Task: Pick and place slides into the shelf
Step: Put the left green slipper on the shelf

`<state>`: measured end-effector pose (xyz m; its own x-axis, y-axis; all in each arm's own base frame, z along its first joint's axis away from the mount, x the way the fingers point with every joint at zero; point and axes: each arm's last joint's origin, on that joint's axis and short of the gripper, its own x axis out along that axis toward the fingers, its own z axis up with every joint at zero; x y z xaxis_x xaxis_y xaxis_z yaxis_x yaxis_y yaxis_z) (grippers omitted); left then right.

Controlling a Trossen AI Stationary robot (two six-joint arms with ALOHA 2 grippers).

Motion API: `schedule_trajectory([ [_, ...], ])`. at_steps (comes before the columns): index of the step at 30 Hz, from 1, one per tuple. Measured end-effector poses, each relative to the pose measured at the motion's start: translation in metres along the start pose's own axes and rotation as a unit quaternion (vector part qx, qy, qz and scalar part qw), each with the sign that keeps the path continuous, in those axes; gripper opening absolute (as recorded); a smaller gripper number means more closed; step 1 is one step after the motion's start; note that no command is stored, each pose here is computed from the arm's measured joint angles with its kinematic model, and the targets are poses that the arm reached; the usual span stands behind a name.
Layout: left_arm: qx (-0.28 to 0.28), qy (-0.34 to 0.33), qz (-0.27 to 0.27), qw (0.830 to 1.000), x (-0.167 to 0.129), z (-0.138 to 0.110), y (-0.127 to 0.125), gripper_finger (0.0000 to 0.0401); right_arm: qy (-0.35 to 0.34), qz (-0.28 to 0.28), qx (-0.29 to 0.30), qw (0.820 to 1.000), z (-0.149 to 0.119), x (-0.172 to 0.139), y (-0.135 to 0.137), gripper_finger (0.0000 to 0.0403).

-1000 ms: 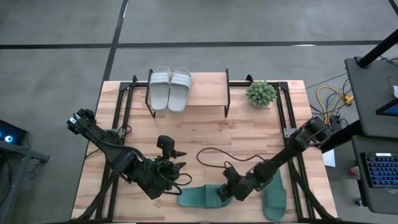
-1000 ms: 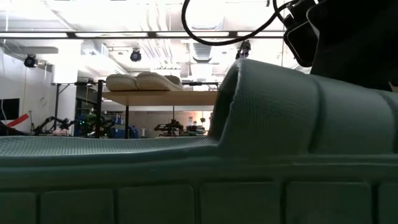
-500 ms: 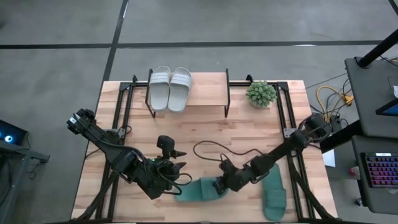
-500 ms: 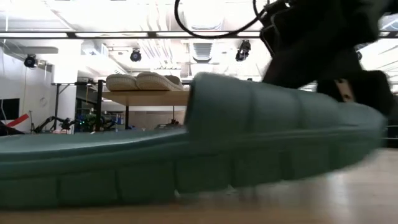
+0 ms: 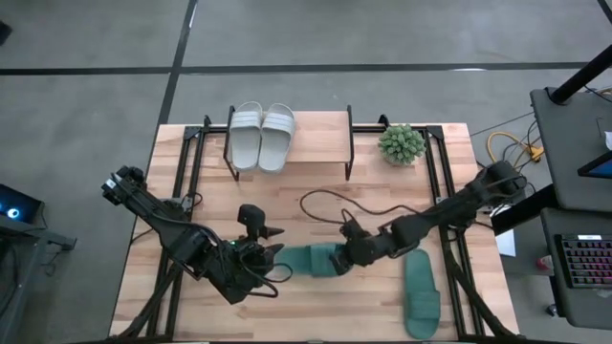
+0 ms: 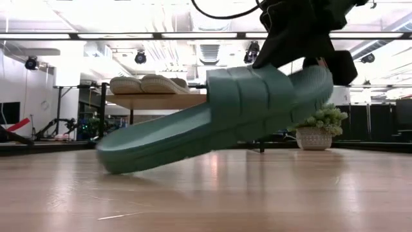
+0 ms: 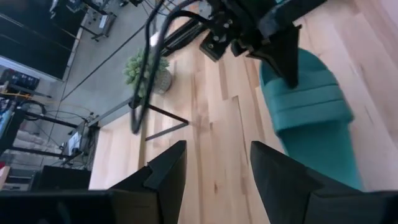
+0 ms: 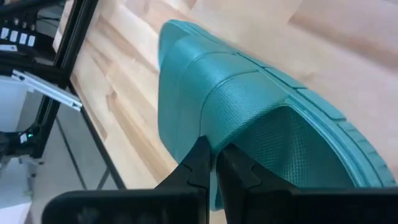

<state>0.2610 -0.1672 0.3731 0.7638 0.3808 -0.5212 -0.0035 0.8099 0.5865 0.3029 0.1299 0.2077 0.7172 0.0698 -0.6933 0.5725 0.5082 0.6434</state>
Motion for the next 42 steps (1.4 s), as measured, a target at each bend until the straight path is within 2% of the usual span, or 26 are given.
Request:
schedule_trajectory([
  [8,-0.005,-0.004,0.009,1.000,-0.007,-0.002,0.008,0.0163,-0.049,-0.012,-0.007,0.999,0.029,-0.026,-0.003,0.0009],
  [22,-0.005,-0.003,0.018,1.000,-0.005,-0.004,0.008,0.0163,-0.118,0.011,-0.015,0.993,0.069,-0.057,-0.001,0.0008],
  [32,-0.010,-0.005,0.029,1.000,-0.005,-0.003,0.007,0.0163,-0.157,0.030,-0.055,0.986,0.084,-0.078,0.020,0.0008],
  [42,-0.035,-0.005,0.029,0.999,-0.005,-0.003,0.007,0.0163,-0.193,-0.012,-0.095,0.976,0.110,-0.112,0.042,0.0008],
])
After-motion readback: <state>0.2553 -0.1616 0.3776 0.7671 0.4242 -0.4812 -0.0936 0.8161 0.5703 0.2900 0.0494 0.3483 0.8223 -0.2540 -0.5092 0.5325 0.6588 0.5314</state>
